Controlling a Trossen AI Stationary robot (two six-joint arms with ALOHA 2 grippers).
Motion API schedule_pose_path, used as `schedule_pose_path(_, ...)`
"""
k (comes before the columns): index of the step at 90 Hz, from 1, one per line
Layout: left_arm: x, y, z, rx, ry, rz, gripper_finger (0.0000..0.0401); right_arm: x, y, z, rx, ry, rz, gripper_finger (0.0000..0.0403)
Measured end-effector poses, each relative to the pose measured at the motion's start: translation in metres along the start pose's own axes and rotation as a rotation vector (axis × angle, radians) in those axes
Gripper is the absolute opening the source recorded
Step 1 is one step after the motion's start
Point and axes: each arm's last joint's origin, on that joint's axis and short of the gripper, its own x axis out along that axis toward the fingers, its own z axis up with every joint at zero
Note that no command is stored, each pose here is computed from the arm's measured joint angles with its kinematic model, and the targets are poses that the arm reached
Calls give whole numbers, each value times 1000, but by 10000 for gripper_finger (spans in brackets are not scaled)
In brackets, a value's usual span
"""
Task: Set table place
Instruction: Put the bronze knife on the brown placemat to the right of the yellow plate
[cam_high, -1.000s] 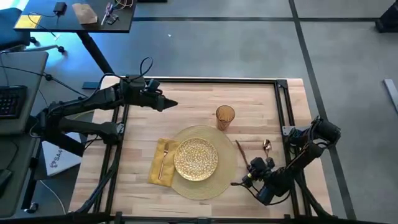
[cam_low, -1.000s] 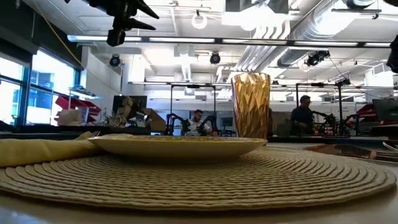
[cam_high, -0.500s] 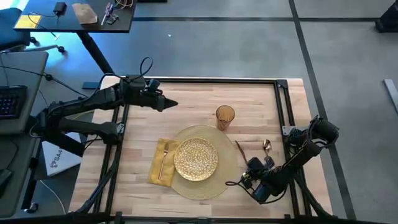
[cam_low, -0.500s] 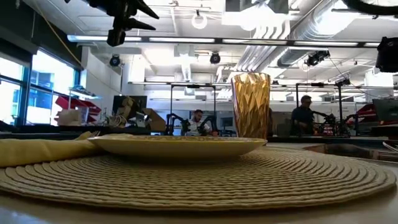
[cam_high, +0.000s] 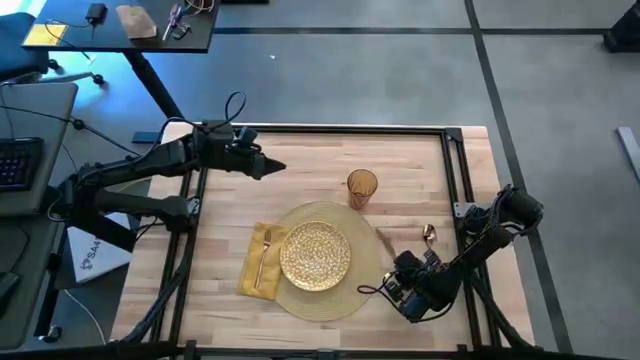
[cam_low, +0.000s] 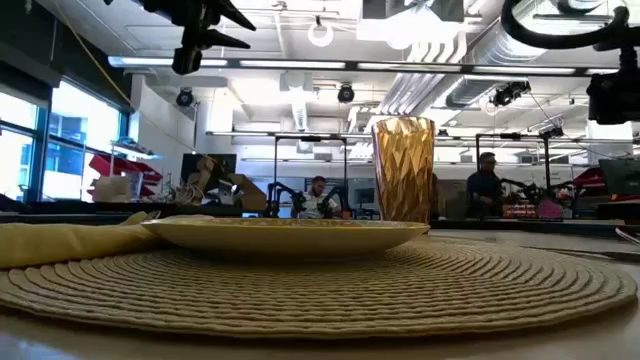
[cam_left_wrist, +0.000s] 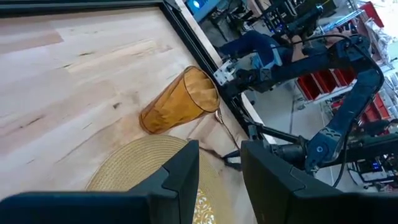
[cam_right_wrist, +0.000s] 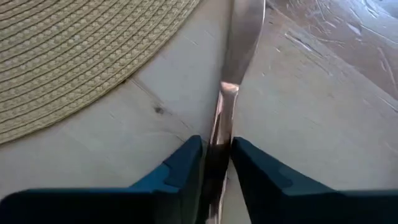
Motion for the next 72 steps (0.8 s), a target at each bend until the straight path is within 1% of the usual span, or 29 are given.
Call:
schedule_pose_path(6, 0, 0, 0, 10, 0, 0, 101, 2, -1, 0, 15, 7, 12, 79)
schedule_pose_path(15, 0, 0, 0, 12, 0, 0, 101, 4, -1, -1, 60, 6, 32, 26)
schedule_pose_path(20, 0, 0, 0, 12, 0, 0, 101, 4, -1, -1, 63, 4, 36, 11)
schedule_pose_path(29, 0, 0, 0, 12, 0, 0, 101, 3, -1, -1, 95, -3, 39, 5)
schedule_pose_path(43, 0, 0, 0, 12, 0, 0, 101, -3, -7, -15, 228, -96, 65, 0)
schedule_pose_path(47, 0, 0, 0, 12, -1, -1, 101, -7, -9, -20, 260, -126, 90, 0)
schedule_pose_path(61, 0, 0, 0, 19, 0, 0, 101, -16, -11, -35, 205, -150, 167, 0)
schedule_pose_path(72, 0, 0, 0, 20, 0, 0, 101, -19, -11, -41, 188, -154, 194, 0)
